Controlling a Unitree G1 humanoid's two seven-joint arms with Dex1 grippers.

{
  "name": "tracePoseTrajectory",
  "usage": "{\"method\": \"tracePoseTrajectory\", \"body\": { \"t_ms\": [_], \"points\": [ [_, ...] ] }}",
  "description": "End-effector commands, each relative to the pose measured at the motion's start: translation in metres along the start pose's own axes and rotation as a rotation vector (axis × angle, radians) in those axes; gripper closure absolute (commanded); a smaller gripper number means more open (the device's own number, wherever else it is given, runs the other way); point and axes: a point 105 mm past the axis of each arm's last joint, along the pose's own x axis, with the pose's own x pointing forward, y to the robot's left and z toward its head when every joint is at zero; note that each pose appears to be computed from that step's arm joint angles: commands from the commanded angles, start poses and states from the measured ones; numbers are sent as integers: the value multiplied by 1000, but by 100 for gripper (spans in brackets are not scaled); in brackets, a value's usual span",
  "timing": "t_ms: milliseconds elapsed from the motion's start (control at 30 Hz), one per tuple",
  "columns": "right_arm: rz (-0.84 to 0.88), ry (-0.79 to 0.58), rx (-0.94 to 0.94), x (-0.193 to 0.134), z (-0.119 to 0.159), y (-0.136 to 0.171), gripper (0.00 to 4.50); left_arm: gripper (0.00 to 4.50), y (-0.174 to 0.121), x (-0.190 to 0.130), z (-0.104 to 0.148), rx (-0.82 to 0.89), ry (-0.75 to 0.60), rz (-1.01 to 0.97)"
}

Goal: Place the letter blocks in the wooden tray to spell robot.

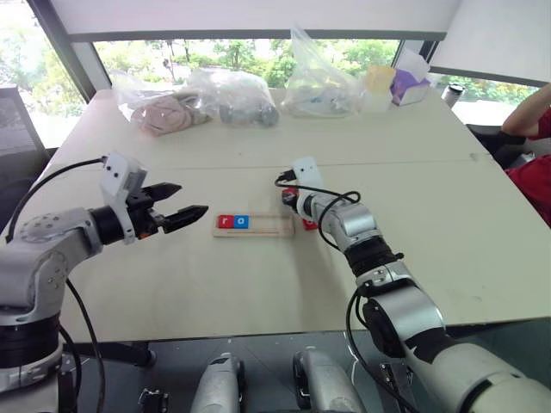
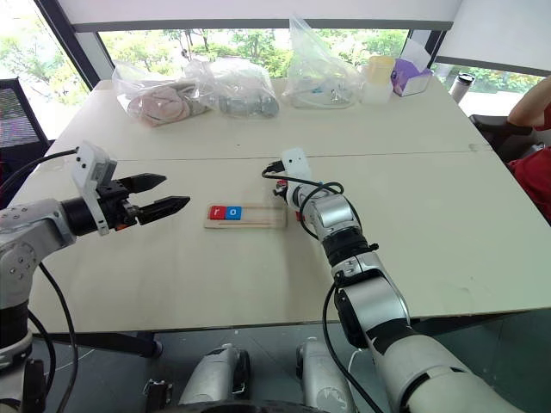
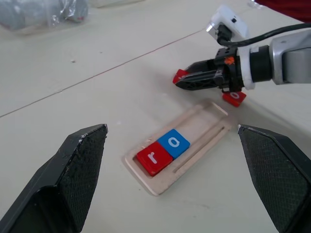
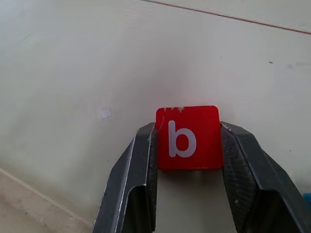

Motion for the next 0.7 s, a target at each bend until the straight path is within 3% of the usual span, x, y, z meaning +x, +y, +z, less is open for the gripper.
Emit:
{"method": "tracePoseTrajectory", "body": {
  "t_ms": [33,167,333,400,500,700],
  "points": [
    [-109,-229,18,-46,63,-41,332,0,-10,7,15,51,-36,-61],
    [-187,-248,66,-100,62,-66,332,0,-21,15,17,65,-28,-134],
    [-316,-76,221,-157,-7,-72,332,0,-34,25,22,103,-11,-226],
    [-342,7,311,-166,-41,-62,332,0,-37,29,24,121,1,-258],
    [-376,71,416,-168,-67,-58,332,0,-33,32,19,130,33,-268],
    [-381,142,452,-161,-85,-46,332,0,-30,35,15,129,51,-287]
  ]
}}
